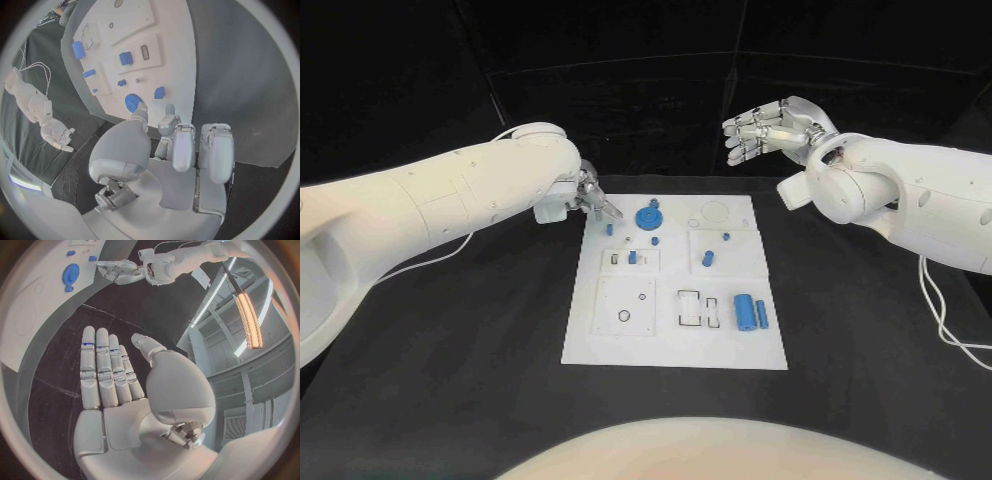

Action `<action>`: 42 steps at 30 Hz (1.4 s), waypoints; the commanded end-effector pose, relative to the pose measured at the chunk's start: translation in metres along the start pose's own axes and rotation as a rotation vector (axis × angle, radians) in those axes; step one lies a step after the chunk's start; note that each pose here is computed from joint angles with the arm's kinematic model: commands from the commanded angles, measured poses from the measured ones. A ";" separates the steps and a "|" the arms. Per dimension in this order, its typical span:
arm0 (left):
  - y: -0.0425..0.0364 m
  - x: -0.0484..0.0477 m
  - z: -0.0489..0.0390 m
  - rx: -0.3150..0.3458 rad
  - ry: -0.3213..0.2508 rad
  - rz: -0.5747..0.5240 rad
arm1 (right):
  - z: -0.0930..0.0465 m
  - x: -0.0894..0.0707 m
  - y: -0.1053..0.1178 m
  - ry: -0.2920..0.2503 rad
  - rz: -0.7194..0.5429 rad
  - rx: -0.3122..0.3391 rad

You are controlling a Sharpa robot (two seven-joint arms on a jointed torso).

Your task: Assemble the parts on the task board

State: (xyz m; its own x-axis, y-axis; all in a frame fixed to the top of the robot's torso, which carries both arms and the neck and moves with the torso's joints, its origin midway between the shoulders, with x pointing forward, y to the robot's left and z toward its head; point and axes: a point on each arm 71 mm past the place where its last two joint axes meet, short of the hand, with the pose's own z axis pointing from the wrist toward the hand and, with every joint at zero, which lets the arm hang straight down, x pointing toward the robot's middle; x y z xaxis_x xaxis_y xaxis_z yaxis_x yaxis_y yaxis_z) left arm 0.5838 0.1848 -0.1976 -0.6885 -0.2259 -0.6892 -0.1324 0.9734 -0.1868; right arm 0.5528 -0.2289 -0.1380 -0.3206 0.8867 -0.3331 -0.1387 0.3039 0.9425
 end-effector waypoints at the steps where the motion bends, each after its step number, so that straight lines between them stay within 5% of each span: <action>1: -0.0011 0.0019 0.0010 0.014 0.027 0.033 | 0.000 0.001 0.002 0.005 0.006 -0.015; 18: -0.0027 0.0107 0.0067 0.020 0.067 0.047 | 0.001 0.002 0.003 0.009 0.007 -0.015; 42: -0.0064 0.0102 0.0098 0.017 0.052 0.037 | 0.001 0.002 0.003 0.006 0.006 -0.014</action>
State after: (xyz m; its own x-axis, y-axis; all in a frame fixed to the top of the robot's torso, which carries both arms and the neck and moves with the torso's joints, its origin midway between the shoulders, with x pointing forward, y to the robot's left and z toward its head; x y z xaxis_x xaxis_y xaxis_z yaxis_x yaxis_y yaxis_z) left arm 0.5841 0.1764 -0.2111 -0.7295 -0.1962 -0.6553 -0.1052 0.9788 -0.1759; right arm 0.5527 -0.2263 -0.1379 -0.3244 0.8857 -0.3321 -0.1402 0.3022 0.9429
